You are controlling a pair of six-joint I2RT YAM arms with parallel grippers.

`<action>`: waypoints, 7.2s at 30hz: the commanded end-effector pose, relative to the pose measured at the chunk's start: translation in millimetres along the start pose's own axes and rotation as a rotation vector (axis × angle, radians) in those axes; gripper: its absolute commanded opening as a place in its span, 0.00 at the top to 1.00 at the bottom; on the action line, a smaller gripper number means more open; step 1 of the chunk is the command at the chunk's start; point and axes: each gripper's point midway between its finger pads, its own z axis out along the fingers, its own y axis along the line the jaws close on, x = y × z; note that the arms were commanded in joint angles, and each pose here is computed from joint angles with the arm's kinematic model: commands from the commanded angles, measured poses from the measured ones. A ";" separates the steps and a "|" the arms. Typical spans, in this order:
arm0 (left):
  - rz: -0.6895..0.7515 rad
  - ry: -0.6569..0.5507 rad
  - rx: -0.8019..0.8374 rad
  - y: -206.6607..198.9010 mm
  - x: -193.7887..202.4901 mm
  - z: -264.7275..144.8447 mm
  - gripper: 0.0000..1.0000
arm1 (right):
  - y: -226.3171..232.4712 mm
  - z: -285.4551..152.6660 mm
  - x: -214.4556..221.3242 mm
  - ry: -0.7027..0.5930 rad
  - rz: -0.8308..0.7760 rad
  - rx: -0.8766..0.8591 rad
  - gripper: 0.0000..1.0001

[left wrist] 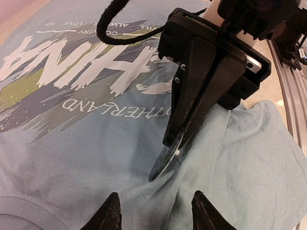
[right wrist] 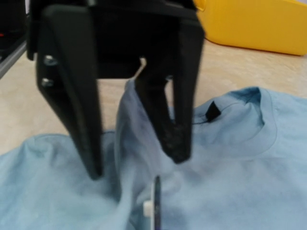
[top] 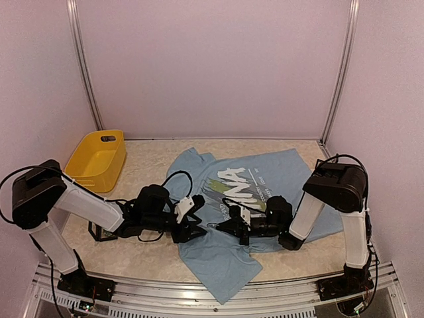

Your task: Pin the brooch onto the clothing

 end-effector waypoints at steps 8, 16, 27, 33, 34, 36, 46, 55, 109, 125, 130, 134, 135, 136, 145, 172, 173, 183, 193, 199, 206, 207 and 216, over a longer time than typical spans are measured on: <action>0.068 -0.093 -0.035 6.5 -22.7 -11.6 0.71 | -3.7 5.1 -22.3 -0.067 0.007 -0.039 1.00; 0.073 -0.071 -0.014 6.3 -20.9 -0.6 0.77 | -1.5 5.0 -26.1 -0.074 -0.003 -0.057 1.00; 0.095 -0.055 0.033 -6.4 -18.8 13.0 0.86 | 1.0 6.5 -23.7 -0.065 -0.005 -0.078 1.00; 0.097 -0.058 0.035 -8.2 -21.7 12.8 1.00 | 1.3 6.8 -24.2 -0.063 -0.015 -0.084 1.00; 0.097 -0.061 0.033 -8.4 -23.3 11.5 1.00 | 1.3 7.4 -23.5 -0.057 -0.019 -0.085 1.00; 0.096 -0.059 0.031 -8.6 -24.9 9.4 1.00 | -2.6 8.1 -19.9 -0.027 -0.022 -0.068 1.00; 0.107 -0.041 0.014 -11.7 -36.7 -4.2 1.00 | -2.4 -16.2 -12.1 0.105 0.029 -0.066 0.82; 0.111 -0.009 0.026 -17.6 -33.7 -5.2 1.00 | 11.9 -18.6 -3.9 0.141 0.102 -0.138 0.65; 0.126 0.003 0.057 -25.2 -34.7 -11.6 1.00 | 4.8 21.2 -27.5 0.059 0.199 -0.246 0.65; 0.127 0.006 0.079 -28.9 -32.7 -11.6 1.00 | -23.3 30.9 -22.8 0.102 0.262 -0.117 0.76; 0.127 0.014 0.079 -28.8 -30.2 -11.0 1.00 | -36.3 25.9 -20.2 0.098 0.366 -0.063 0.78; 0.129 0.014 0.079 -28.9 -30.3 -11.3 1.00 | -42.2 22.2 -20.2 0.088 0.396 -0.035 0.82; 0.129 0.017 0.078 -28.7 -29.5 -11.2 1.00 | -43.5 21.9 -20.5 0.086 0.402 -0.030 0.84; 0.128 0.019 0.077 -28.2 -28.9 -11.1 1.00 | -44.9 21.7 -21.0 0.084 0.408 -0.024 0.85; 0.119 0.043 0.043 -19.9 -20.6 -11.4 1.00 | -45.2 10.9 -22.2 0.066 0.430 -0.014 0.87; 0.524 0.276 -0.473 5.3 -8.0 -14.0 0.75 | -47.1 -20.5 -45.0 0.124 0.208 0.068 0.58; 0.541 0.280 -0.454 -2.8 -9.5 -12.4 0.64 | -48.5 -23.5 -47.5 0.123 0.201 0.086 0.57; 0.403 0.388 -0.202 -70.6 -16.7 -17.6 0.38 | -86.4 -62.3 -39.5 0.242 0.322 0.422 0.59; -0.551 0.043 -0.627 116.9 -41.8 -55.1 0.60 | -144.4 -157.1 51.8 0.625 0.712 0.951 0.97; -0.665 0.209 -0.788 178.9 27.4 -25.8 0.61 | -160.2 -181.3 94.9 0.721 0.832 1.018 1.00; -0.738 0.247 -0.919 253.1 61.3 -17.9 0.62 | -196.9 -196.4 124.0 0.779 0.855 1.074 1.00; -0.731 0.244 -0.914 257.7 60.8 -14.9 0.62 | -203.2 -197.6 123.8 0.785 0.844 1.080 1.00; -0.611 0.083 -0.898 259.7 -4.2 -34.2 0.49 | -237.4 -164.2 50.6 0.690 0.631 0.954 1.00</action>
